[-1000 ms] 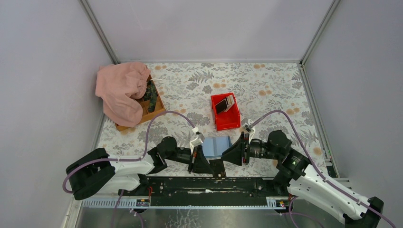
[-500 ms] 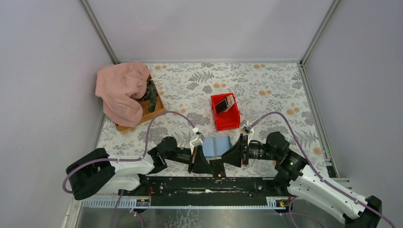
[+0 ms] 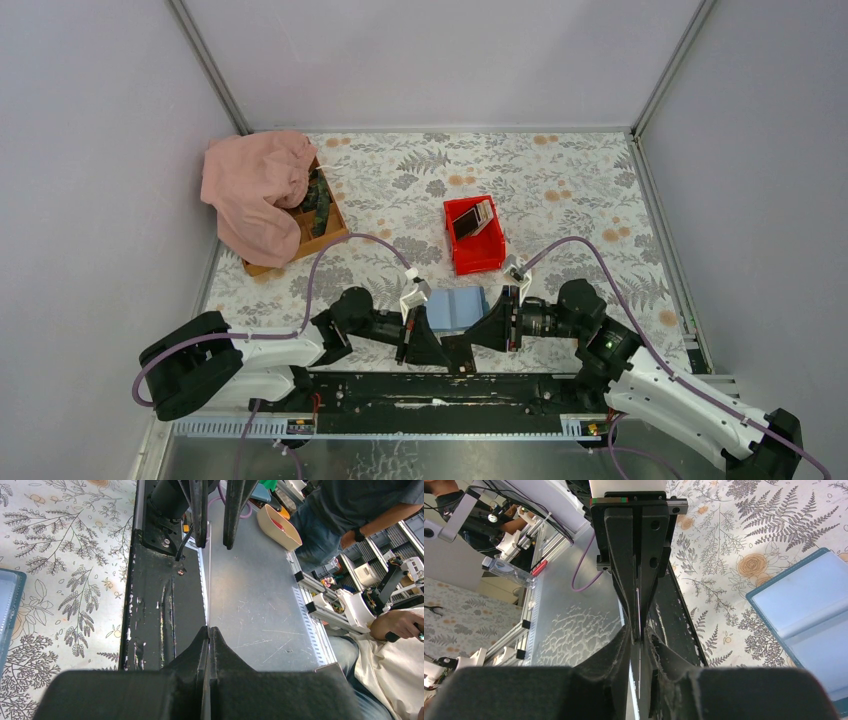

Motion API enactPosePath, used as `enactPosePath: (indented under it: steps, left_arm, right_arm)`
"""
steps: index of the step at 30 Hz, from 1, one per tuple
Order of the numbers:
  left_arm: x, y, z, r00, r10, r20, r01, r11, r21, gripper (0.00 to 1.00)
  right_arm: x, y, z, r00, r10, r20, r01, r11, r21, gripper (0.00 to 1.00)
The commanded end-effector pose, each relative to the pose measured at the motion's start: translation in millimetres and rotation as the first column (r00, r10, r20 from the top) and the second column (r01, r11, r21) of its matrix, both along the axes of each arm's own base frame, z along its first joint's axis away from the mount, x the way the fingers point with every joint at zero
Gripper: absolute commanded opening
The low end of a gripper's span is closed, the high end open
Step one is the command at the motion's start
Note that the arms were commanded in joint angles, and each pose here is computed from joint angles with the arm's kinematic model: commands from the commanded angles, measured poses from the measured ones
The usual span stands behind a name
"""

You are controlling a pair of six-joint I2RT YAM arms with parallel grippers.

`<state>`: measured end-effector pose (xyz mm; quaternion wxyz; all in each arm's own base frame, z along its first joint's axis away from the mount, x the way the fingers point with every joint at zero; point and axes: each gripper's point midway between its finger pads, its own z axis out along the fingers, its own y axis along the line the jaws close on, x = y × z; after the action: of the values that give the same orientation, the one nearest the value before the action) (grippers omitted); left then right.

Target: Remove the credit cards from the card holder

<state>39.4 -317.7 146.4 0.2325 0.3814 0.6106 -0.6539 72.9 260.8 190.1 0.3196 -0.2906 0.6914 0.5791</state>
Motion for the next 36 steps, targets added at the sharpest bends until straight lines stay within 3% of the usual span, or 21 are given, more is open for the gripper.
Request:
enactPosePath:
  steps: [1, 7, 11, 15, 19, 22, 24, 25, 28, 36]
  left_arm:
    - [1.1, -6.4, 13.0, 0.999, -0.013, 0.049, 0.015, 0.999, -0.043, 0.00]
    - [2.8, -8.2, 12.8, 0.999, -0.012, 0.049, 0.014, 0.999, -0.038, 0.00]
    - [4.4, -9.0, 12.8, 0.999, -0.003, 0.046, 0.004, 0.999, -0.035, 0.00]
    - [9.8, -7.3, 8.9, 0.998, 0.042, 0.047, -0.041, 0.999, -0.014, 0.25]
    - [15.4, 2.7, -0.8, 0.992, 0.116, 0.058, -0.118, 0.993, 0.025, 0.32]
    - [23.0, 13.7, -13.5, 0.977, 0.201, 0.065, -0.205, 0.976, 0.071, 0.32]
    - [26.7, 20.2, -16.4, 0.967, 0.247, 0.069, -0.252, 0.965, 0.078, 0.30]
    - [27.8, 22.8, -16.3, 0.962, 0.265, 0.068, -0.270, 0.960, 0.073, 0.30]
    - [29.7, 27.9, -12.7, 0.951, 0.301, 0.067, -0.304, 0.951, 0.046, 0.27]
    - [34.8, 27.4, -10.5, 0.942, 0.326, 0.077, -0.329, 0.944, 0.035, 0.25]
  right_arm:
    - [-2.6, 3.4, 12.9, 0.999, 0.033, 0.032, -0.035, 0.998, 0.046, 0.20]
    - [-2.5, 4.1, 8.1, 0.999, 0.036, 0.021, -0.037, 0.999, 0.033, 0.02]
    - [3.2, 3.0, 10.0, 0.999, 0.002, 0.034, -0.003, 1.000, 0.025, 0.00]
    - [18.8, 0.5, 19.7, 0.994, -0.085, 0.072, 0.085, 0.996, 0.016, 0.00]
    - [52.2, -7.2, 32.1, 0.956, -0.260, 0.134, 0.264, 0.965, -0.008, 0.00]
    - [87.2, -18.0, 38.0, 0.885, -0.430, 0.177, 0.442, 0.896, -0.035, 0.00]
    - [118.1, -34.2, 40.9, 0.782, -0.593, 0.192, 0.609, 0.792, -0.035, 0.00]
    - [136.7, -47.3, 42.5, 0.699, -0.683, 0.213, 0.703, 0.711, -0.027, 0.00]
    - [166.7, -66.1, 49.3, 0.546, -0.795, 0.266, 0.822, 0.569, 0.012, 0.00]
    - [230.8, -66.4, 74.6, 0.387, -0.876, 0.288, 0.891, 0.436, 0.128, 0.00]
